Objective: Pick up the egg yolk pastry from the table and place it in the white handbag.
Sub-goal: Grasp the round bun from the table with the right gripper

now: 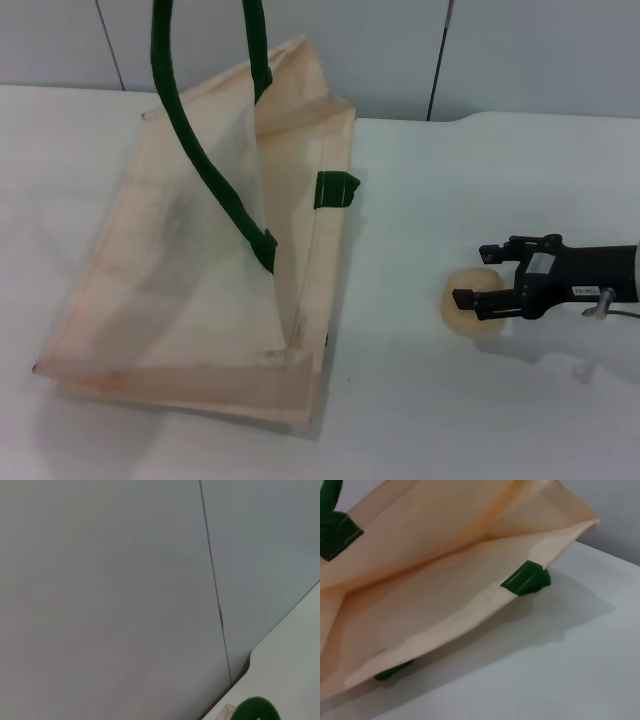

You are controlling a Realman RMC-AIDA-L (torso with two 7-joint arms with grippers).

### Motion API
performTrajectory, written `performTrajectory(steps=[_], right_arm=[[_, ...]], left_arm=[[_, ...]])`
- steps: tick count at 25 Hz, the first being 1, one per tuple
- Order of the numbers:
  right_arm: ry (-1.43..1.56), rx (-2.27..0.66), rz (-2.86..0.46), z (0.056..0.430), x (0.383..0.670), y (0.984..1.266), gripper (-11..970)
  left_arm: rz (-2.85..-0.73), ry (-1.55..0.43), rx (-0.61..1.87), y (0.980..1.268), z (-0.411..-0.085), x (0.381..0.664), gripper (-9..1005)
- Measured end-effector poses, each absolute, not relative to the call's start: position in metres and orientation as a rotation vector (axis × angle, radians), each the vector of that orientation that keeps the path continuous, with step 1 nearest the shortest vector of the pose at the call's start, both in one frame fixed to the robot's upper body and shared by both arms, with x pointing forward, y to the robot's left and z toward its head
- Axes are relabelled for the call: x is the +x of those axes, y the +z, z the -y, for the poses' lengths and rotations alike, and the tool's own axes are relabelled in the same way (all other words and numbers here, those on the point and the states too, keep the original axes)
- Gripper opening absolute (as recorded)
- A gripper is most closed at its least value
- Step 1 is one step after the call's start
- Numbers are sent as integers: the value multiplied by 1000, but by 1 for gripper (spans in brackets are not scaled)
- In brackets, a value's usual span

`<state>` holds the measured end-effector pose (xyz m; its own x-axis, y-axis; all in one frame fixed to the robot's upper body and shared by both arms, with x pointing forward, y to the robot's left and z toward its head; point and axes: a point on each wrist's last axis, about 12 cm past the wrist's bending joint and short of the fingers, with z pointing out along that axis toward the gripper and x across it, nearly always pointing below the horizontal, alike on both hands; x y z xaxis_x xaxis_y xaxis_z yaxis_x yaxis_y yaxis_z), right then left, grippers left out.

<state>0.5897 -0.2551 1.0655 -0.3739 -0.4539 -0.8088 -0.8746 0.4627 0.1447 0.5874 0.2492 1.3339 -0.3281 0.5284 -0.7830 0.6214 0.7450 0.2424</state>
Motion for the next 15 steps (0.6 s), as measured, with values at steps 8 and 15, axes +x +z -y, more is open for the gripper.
performTrajectory(steps=[8, 15], right_arm=[[756, -1118, -2019, 252, 587, 1060, 873], [742, -1133, -2044, 247, 587, 1054, 872]], left_arm=[[-1987, -112, 866, 1337, -249, 584, 114], [-1988, -113, 864, 1337, -250, 584, 114]])
